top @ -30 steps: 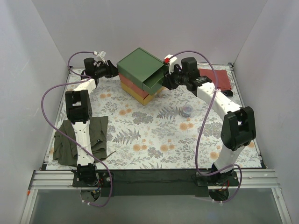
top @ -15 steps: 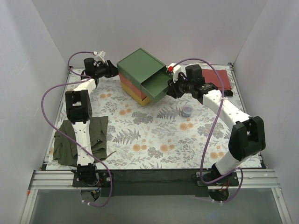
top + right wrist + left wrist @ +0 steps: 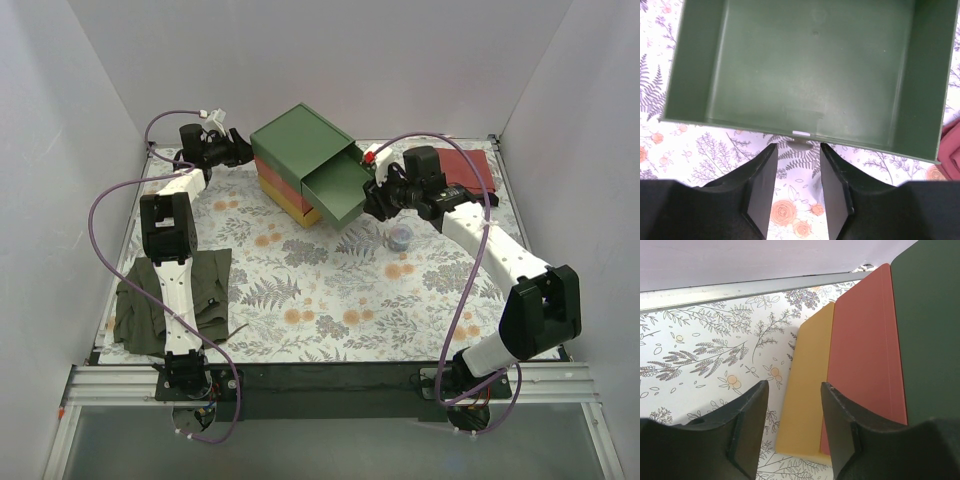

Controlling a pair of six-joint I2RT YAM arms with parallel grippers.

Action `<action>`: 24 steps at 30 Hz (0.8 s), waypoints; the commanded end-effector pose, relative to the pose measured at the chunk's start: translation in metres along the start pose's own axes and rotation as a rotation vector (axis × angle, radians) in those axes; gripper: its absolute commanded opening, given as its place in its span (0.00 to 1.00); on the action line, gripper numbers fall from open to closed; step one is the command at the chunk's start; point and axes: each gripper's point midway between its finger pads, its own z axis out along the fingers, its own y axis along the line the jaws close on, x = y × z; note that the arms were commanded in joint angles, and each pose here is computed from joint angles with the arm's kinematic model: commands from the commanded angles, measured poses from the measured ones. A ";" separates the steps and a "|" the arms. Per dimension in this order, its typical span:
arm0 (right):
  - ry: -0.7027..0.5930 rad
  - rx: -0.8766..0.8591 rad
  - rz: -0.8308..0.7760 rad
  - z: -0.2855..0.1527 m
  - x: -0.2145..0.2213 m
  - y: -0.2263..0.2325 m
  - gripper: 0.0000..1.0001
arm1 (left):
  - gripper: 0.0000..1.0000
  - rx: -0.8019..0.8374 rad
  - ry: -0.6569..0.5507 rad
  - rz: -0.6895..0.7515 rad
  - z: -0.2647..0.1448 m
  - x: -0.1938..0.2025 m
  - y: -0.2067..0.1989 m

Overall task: Sort the stationery into containers
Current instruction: Open the drawer in the storage box.

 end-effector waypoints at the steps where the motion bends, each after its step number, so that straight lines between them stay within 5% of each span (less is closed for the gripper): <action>1: 0.002 0.055 -0.052 -0.010 -0.003 -0.009 0.49 | 0.48 0.002 -0.035 0.058 -0.004 -0.020 -0.015; 11: 0.106 0.033 -0.037 -0.034 0.035 -0.013 0.62 | 0.49 -0.002 -0.041 0.069 -0.006 -0.023 -0.015; 17: 0.236 -0.062 -0.114 -0.054 0.092 -0.026 0.78 | 0.58 -0.019 -0.040 0.066 -0.010 -0.023 -0.012; 18: 0.245 -0.072 -0.123 -0.054 0.097 -0.027 0.88 | 0.59 -0.021 -0.039 0.065 -0.010 -0.023 -0.012; 22: 0.266 -0.094 -0.125 -0.046 0.107 -0.039 0.89 | 0.62 -0.032 -0.036 0.065 -0.010 -0.021 -0.010; 24: 0.283 -0.109 -0.096 -0.037 0.113 -0.044 0.98 | 0.62 -0.040 -0.037 0.064 -0.011 -0.021 -0.009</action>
